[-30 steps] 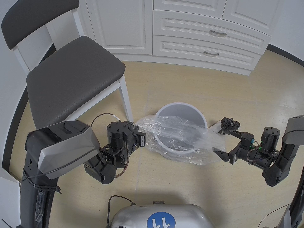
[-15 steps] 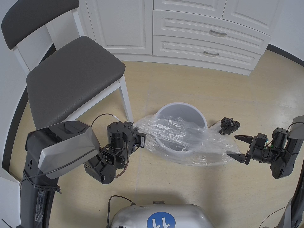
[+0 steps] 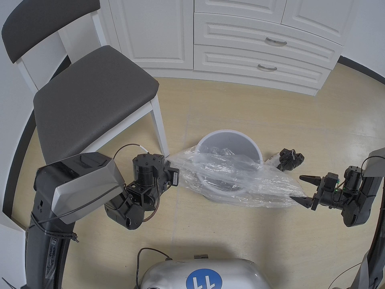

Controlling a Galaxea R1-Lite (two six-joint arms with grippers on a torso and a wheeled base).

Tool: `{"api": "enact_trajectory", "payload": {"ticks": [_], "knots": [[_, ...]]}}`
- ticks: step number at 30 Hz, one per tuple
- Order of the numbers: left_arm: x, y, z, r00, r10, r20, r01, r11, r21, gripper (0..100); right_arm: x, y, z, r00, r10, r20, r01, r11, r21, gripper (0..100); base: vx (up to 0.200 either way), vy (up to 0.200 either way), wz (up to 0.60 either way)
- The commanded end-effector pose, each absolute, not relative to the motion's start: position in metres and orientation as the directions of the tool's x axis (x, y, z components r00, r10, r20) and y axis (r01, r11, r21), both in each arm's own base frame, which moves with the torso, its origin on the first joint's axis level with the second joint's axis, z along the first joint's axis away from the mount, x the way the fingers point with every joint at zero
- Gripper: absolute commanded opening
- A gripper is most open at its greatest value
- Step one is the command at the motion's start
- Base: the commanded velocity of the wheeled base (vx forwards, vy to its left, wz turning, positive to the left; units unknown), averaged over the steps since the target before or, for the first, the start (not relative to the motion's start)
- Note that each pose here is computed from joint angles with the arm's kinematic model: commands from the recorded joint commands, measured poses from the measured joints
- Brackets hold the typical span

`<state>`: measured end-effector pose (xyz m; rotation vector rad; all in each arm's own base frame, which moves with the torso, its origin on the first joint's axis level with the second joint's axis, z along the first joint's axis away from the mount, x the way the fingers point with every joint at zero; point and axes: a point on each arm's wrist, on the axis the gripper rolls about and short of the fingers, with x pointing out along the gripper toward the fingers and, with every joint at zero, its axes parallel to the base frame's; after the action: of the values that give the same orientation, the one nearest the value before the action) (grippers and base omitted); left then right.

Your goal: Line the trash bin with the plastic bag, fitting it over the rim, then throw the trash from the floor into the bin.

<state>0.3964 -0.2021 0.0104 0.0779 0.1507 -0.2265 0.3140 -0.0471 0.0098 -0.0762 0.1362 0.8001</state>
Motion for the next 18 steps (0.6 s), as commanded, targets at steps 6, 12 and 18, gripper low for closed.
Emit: {"api": "enact_trajectory", "payload": {"ticks": [6, 12, 18], "knots": [[0.402, -0.195, 0.011, 0.967, -0.198, -0.161, 0.21, 0.976, 0.061, 0, 0.313, -0.05, 0.011, 0.671, 0.729, -0.134, -0.738, 0.675, -0.024, 100, 0.0, 0.0, 0.0], [0.403, -0.194, 0.01, 0.967, -0.195, -0.162, 0.207, 0.976, 0.061, 0, 0.311, -0.055, 0.012, 0.671, 0.73, -0.129, -0.738, 0.674, -0.022, 100, 0.0, 0.0, 0.0], [0.405, -0.192, 0.011, 0.969, -0.189, -0.159, 0.201, 0.978, 0.062, 0, 0.309, -0.06, 0.013, 0.656, 0.745, -0.119, -0.752, 0.659, -0.022, 100, 0.0, 0.0, 0.0]]}}
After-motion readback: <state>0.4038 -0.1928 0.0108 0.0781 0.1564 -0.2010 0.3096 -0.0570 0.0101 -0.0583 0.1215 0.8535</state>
